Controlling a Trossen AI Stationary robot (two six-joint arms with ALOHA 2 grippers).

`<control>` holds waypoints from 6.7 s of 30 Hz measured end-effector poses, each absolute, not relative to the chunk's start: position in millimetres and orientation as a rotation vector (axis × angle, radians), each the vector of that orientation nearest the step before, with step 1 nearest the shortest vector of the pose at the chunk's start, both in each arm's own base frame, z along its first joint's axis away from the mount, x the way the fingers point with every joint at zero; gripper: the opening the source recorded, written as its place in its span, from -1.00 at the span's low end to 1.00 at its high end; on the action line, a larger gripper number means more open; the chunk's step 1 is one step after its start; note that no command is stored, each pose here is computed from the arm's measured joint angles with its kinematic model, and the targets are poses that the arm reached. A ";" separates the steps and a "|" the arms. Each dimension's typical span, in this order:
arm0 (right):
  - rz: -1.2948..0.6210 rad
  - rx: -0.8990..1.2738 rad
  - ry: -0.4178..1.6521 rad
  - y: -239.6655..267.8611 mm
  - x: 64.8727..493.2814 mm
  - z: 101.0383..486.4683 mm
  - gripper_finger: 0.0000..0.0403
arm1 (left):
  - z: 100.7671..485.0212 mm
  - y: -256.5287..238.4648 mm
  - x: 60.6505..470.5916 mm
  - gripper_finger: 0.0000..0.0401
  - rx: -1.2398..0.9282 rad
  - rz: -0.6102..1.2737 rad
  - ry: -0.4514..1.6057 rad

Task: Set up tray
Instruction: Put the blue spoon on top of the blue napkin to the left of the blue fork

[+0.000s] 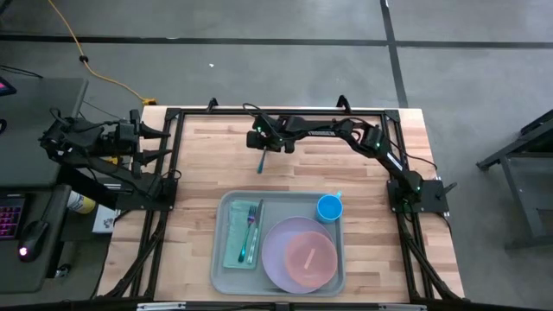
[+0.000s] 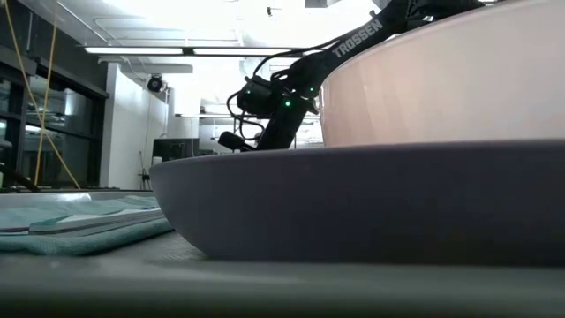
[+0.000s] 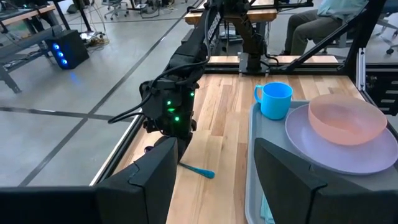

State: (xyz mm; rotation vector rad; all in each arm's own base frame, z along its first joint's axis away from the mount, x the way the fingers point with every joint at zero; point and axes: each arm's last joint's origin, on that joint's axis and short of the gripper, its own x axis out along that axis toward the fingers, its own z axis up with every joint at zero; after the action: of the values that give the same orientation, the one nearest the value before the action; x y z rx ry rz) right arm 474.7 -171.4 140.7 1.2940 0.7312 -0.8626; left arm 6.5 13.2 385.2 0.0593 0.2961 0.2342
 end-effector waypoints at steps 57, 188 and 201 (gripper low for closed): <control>-0.844 1.251 0.766 -164.5 474.3 143.6 -1.00 | 383.5 13.4 5.9 0.20 0.060 0.236 0.313; -0.786 0.003 0.691 -29.0 126.2 486.8 -1.00 | 173.6 176.1 366.0 0.20 -1.137 1.059 1.154; -0.784 0.031 0.671 -27.4 111.4 488.9 -1.00 | 160.9 178.6 367.2 0.20 -1.190 1.172 1.129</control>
State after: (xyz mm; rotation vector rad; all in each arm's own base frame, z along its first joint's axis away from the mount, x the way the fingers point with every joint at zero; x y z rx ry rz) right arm 111.4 -27.4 488.9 0.0314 0.6712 -0.7836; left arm 367.2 178.6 160.9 -1.1899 1.1286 1.1716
